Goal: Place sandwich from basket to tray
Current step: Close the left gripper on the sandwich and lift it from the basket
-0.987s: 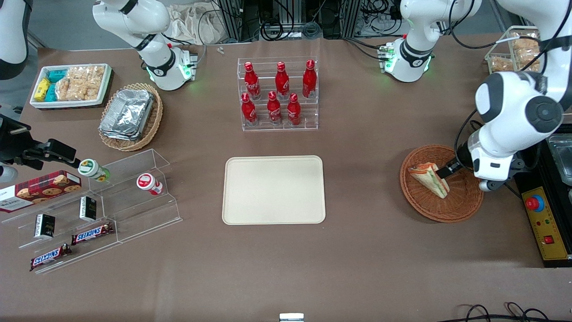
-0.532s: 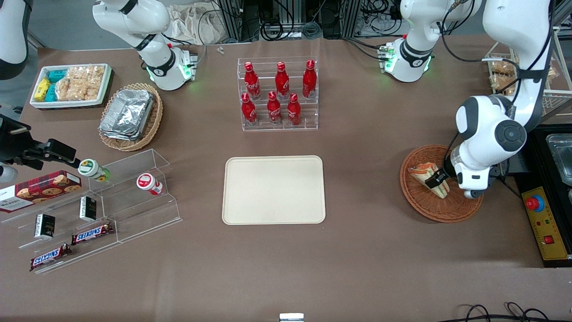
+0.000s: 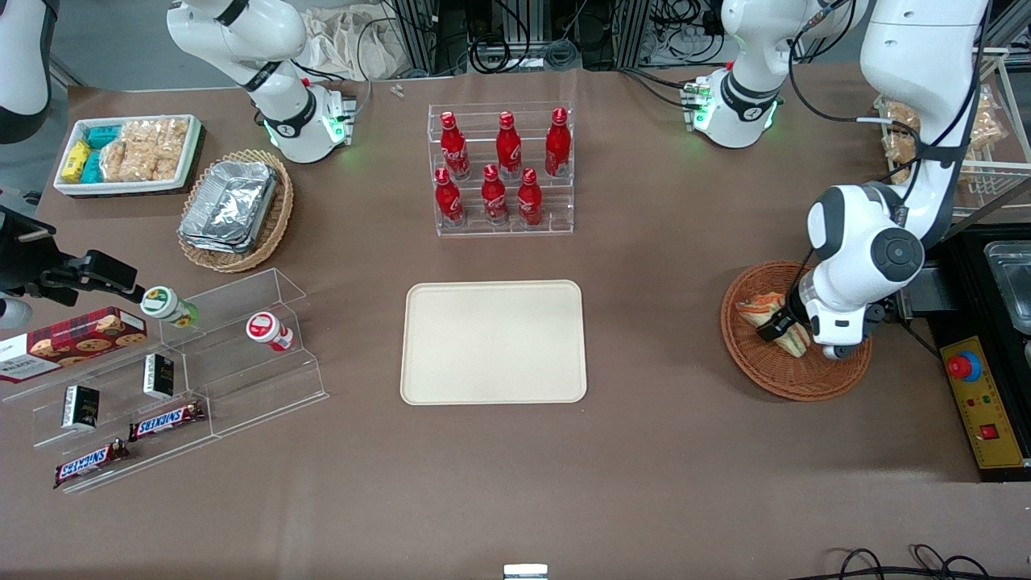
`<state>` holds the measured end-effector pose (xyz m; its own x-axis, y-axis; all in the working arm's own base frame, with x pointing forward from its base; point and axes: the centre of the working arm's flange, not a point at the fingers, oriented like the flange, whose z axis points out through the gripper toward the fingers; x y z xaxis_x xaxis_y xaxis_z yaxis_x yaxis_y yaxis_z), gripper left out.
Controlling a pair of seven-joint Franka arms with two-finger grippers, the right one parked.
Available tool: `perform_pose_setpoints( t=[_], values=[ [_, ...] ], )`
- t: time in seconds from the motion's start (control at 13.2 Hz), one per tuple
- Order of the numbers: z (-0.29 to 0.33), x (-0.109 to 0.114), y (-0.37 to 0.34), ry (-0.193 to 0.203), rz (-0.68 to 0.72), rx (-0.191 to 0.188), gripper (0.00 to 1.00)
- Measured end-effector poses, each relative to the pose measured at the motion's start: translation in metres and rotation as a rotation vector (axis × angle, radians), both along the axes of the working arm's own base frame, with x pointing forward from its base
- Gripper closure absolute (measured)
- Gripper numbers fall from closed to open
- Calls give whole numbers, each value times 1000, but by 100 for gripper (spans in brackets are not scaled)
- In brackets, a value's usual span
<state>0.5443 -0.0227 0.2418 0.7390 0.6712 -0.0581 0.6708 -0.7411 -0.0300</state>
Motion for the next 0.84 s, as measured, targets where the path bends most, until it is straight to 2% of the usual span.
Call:
perform_pose_setpoints(
  t=[0.3, 0.53, 0.84],
  values=[
    [14, 8, -2, -21, 69, 10, 59],
    [83, 30, -20, -9, 121, 14, 70],
    [202, 45, -51, 52, 95, 26, 75]
  ],
)
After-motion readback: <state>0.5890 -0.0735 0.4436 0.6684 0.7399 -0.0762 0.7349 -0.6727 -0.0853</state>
